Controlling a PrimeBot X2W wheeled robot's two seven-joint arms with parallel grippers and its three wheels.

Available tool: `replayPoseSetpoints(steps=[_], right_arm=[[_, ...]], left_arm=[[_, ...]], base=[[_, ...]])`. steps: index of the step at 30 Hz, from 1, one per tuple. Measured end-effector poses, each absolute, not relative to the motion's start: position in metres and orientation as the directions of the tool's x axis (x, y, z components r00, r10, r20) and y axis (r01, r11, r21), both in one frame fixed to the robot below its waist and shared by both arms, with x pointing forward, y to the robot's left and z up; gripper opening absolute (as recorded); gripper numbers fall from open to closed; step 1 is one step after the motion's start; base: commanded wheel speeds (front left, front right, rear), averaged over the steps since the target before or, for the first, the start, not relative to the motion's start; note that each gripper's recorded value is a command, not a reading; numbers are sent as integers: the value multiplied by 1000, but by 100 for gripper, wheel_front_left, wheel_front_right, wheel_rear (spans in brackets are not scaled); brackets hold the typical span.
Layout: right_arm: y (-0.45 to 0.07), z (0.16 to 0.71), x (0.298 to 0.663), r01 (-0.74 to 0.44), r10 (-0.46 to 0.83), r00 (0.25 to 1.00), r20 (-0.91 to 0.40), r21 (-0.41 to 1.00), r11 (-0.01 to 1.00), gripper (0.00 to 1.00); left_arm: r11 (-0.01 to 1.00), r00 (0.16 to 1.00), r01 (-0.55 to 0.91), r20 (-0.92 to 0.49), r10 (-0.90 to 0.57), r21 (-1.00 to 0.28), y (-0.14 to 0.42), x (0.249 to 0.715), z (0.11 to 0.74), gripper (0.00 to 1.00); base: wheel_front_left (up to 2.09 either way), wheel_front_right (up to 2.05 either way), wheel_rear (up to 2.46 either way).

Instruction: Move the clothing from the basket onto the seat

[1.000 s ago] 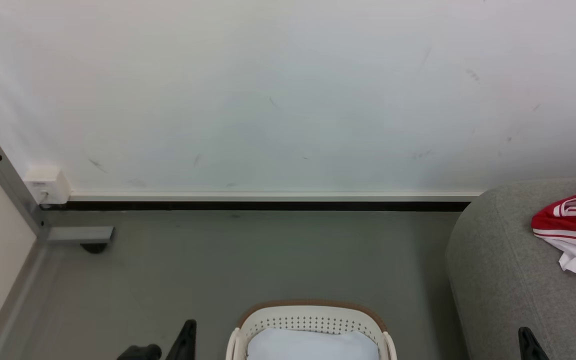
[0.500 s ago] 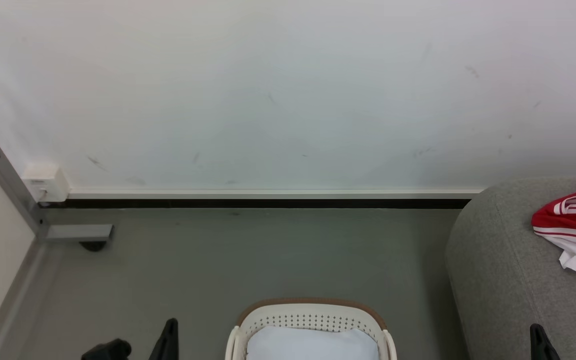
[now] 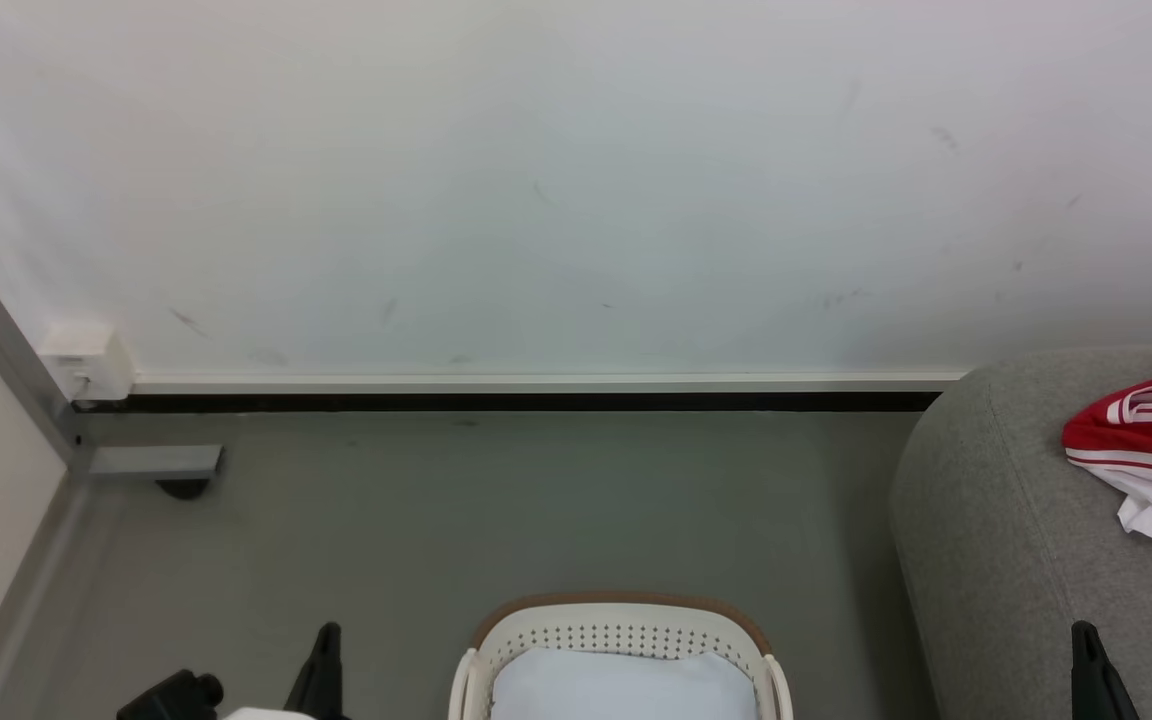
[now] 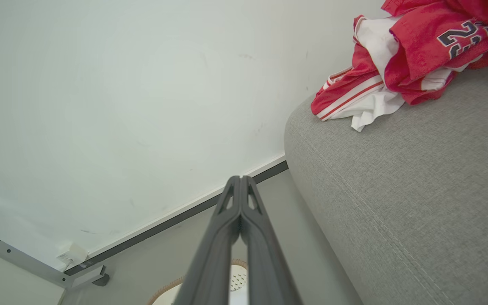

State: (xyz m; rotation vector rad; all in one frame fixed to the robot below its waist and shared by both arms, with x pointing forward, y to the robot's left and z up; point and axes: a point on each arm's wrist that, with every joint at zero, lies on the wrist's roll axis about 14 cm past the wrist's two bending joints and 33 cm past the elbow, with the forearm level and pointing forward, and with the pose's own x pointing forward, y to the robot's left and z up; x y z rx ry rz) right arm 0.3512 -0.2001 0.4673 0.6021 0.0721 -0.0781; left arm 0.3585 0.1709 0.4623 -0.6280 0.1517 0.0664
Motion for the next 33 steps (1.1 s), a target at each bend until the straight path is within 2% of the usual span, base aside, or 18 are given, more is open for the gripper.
replayPoseSetpoints(steps=[16,33], right_arm=[[-201,472,359,109,-56,994,-96,730,674,0],[-200,479,367,97,-44,995,-86,856,509,0]], left_arm=[[654,986,-134,-166,13,-744,178,365,467,0],[493,989,-129,-148,1,-860,183,371,474,0]], base=[[0,0,0],[0,0,0]])
